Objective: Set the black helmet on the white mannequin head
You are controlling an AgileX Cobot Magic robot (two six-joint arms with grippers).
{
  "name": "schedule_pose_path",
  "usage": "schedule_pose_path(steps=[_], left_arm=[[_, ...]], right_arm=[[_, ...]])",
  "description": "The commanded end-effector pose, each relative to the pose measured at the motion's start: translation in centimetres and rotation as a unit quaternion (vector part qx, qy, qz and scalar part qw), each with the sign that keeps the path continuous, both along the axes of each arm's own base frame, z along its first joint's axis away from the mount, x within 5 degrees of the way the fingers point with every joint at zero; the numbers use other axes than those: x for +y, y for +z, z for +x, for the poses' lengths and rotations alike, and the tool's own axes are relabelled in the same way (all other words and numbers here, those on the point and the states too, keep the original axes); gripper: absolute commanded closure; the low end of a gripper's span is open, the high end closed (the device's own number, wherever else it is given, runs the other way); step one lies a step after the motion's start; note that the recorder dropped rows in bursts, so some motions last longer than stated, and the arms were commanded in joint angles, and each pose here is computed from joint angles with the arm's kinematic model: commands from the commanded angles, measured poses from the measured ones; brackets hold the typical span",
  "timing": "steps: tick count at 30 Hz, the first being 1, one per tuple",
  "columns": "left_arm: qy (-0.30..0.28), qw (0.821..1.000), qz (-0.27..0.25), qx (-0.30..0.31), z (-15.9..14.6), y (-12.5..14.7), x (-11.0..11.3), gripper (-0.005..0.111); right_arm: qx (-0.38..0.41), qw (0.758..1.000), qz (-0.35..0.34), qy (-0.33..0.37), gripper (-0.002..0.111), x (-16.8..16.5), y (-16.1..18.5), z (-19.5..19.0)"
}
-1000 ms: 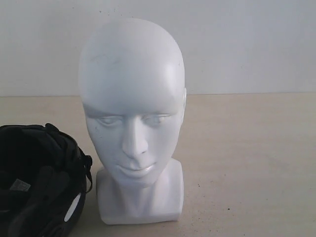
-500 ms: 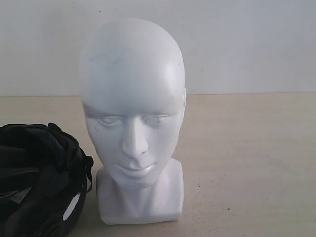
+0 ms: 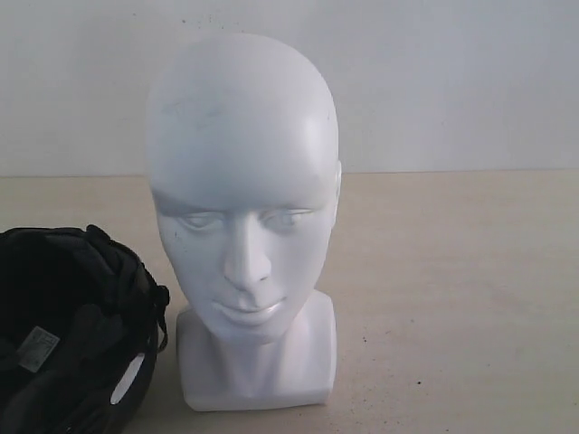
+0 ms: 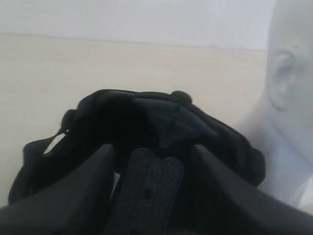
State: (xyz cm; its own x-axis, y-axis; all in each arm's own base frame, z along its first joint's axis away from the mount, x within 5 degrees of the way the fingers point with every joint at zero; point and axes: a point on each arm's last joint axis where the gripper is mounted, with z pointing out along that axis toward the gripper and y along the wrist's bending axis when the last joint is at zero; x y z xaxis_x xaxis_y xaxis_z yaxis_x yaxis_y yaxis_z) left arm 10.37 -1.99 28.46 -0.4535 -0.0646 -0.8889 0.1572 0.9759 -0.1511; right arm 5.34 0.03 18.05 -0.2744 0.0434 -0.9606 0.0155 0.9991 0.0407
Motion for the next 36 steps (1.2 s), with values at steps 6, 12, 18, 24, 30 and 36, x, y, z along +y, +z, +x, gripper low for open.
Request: schedule_pose_path(steps=[6, 12, 18, 24, 30, 36], left_arm=[[-0.011, 0.999, -0.008, -0.030, -0.9, 0.6, -0.5, 0.079], [-0.090, 0.995, 0.003, 0.050, -2.0, -0.7, -1.7, 0.079], [-0.172, 0.984, -0.017, 0.052, -2.7, -0.5, -3.0, 0.079], [-0.122, 0.988, -0.063, 0.070, -2.5, -0.5, -2.7, 0.079], [0.029, 0.993, -0.082, 0.075, -1.7, -0.7, -0.6, 0.079], [0.021, 0.999, 0.008, -0.022, -0.9, 0.5, 0.0, 0.079]], right_arm=[[-0.006, 1.000, 0.000, 0.001, 0.108, 0.0, 0.1, 0.0], [-0.006, 1.000, 0.000, 0.001, 0.108, 0.0, 0.1, 0.0], [-0.006, 1.000, 0.000, 0.001, 0.108, 0.0, 0.1, 0.0], [-0.006, 1.000, 0.000, 0.001, 0.108, 0.0, 0.1, 0.0], [-0.006, 1.000, 0.000, 0.001, 0.108, 0.0, 0.1, 0.0], [-0.006, 1.000, 0.000, 0.001, 0.108, 0.0, 0.1, 0.0]])
